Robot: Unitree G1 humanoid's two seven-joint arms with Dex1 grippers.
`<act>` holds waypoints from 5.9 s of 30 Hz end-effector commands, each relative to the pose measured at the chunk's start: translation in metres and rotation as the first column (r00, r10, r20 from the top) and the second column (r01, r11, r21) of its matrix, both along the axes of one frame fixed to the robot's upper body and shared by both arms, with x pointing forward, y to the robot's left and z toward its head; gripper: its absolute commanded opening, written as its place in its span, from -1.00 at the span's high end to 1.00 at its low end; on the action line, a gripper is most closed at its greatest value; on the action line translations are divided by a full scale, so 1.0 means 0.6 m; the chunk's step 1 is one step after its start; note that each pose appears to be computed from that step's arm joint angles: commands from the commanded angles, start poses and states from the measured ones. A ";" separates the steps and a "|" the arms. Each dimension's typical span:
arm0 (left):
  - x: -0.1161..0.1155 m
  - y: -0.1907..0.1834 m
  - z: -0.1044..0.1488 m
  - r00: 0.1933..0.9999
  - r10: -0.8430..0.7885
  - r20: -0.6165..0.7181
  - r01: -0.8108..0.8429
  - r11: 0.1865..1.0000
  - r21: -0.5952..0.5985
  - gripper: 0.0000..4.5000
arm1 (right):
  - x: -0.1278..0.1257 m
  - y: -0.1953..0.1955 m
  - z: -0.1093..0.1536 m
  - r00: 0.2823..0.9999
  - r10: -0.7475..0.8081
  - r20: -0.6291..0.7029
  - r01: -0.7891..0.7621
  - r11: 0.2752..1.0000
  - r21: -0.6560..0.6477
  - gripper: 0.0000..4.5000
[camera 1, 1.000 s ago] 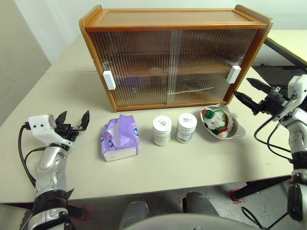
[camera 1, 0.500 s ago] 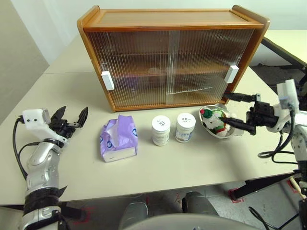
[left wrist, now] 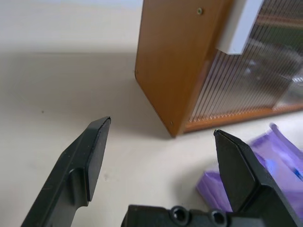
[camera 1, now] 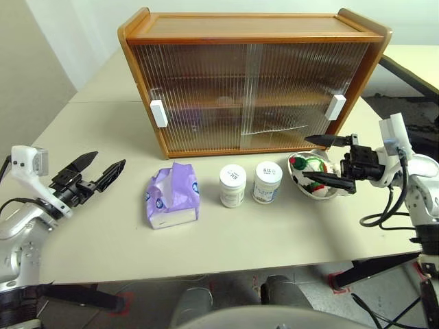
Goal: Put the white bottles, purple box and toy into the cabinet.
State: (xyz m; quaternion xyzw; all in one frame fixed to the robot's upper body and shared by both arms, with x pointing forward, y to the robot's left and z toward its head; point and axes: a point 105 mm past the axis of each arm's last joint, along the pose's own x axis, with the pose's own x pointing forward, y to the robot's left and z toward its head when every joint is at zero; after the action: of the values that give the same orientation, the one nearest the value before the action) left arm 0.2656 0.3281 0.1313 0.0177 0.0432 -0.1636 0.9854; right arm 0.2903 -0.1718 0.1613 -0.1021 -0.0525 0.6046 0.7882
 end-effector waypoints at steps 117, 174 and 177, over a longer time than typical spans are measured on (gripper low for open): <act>0.194 -0.368 0.079 0.825 -0.503 0.259 0.529 0.848 -0.039 0.98 | 0.006 -0.002 -0.012 0.986 -0.160 0.046 0.158 0.987 0.036 -1.00; -0.048 -0.130 0.064 0.410 -0.601 -0.686 0.912 0.290 0.291 -0.98 | 0.021 0.010 -0.012 0.997 -0.075 0.033 0.074 0.997 0.015 -1.00; -0.048 -0.132 0.048 0.392 -0.601 -0.697 0.920 0.242 0.309 -0.98 | 0.022 0.010 -0.012 0.997 -0.075 0.033 0.074 0.997 0.014 -1.00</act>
State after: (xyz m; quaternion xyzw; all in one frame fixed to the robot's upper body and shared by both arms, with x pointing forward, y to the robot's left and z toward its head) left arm 0.2386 0.2501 0.1684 0.3376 0.2989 -0.5996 0.6612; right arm 0.3038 -0.1634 0.1533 -0.1020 -0.0685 0.5751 0.8088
